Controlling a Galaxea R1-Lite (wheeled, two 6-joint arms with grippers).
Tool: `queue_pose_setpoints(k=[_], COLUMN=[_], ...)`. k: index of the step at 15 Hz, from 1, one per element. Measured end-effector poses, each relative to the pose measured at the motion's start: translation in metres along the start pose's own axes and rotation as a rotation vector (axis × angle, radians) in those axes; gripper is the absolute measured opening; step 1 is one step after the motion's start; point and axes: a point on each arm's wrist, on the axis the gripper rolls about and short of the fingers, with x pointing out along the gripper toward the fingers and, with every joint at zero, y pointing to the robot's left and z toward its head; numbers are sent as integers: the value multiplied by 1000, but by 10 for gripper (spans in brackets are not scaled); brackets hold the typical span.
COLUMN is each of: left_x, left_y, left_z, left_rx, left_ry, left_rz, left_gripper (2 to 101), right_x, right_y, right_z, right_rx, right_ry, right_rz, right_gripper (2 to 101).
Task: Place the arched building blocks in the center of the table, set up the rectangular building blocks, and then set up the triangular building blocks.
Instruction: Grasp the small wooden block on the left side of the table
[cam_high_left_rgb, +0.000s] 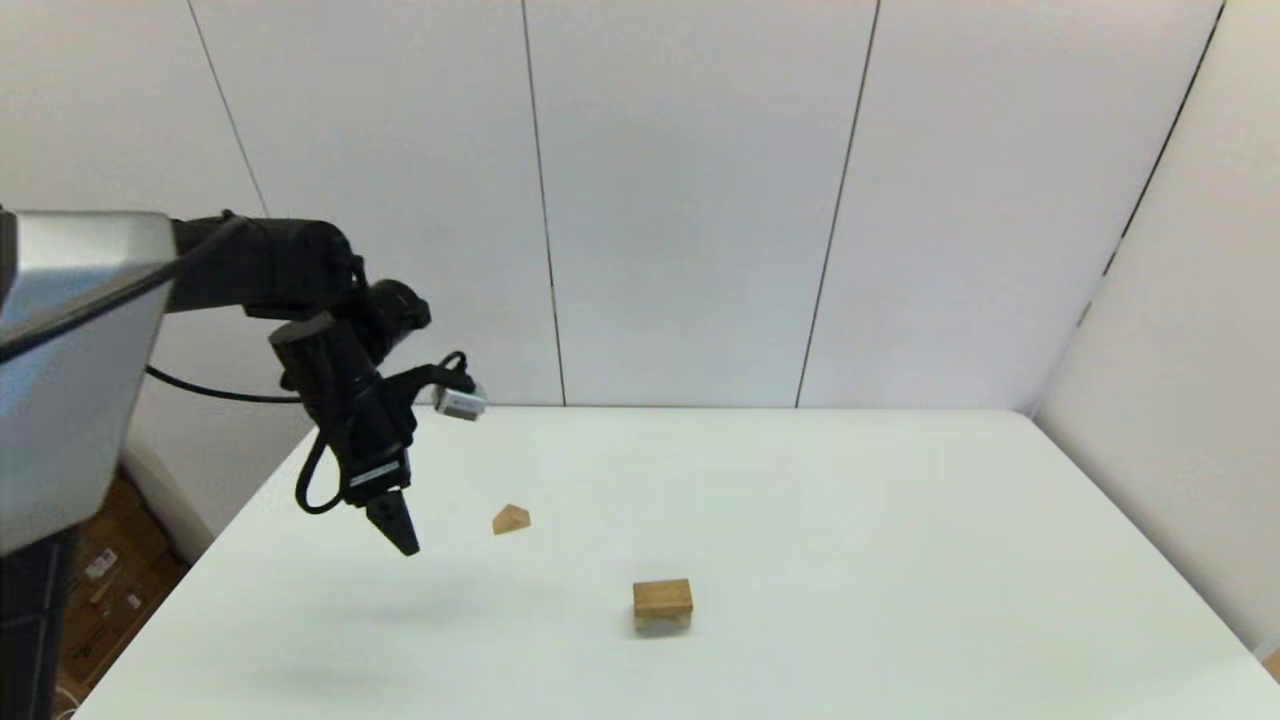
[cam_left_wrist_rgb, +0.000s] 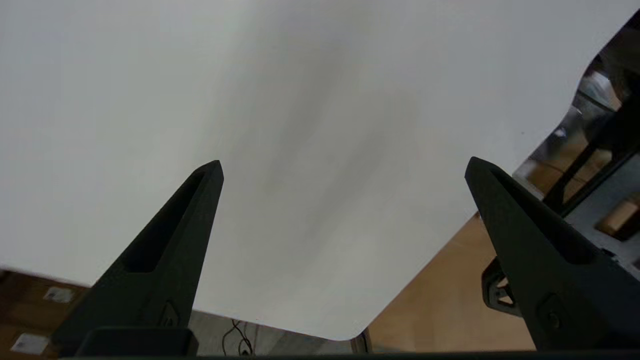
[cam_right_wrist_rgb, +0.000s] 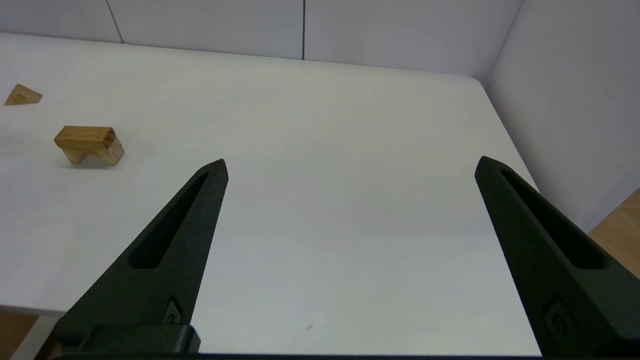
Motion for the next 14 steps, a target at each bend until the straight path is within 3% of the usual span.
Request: queue_pose_setpoints(k=[5, 14], left_x=[65, 120], left_y=[30, 48], left_z=[31, 54], left_rx=[52, 128], left_ry=[-7, -62], left_rz=[18, 89], left_gripper=[978, 978], right_x=[0, 0], right_y=[0, 0], right_z=[0, 0], right_rx=[0, 0], right_ry=[0, 0], right_rz=[0, 0], right_gripper=[977, 977])
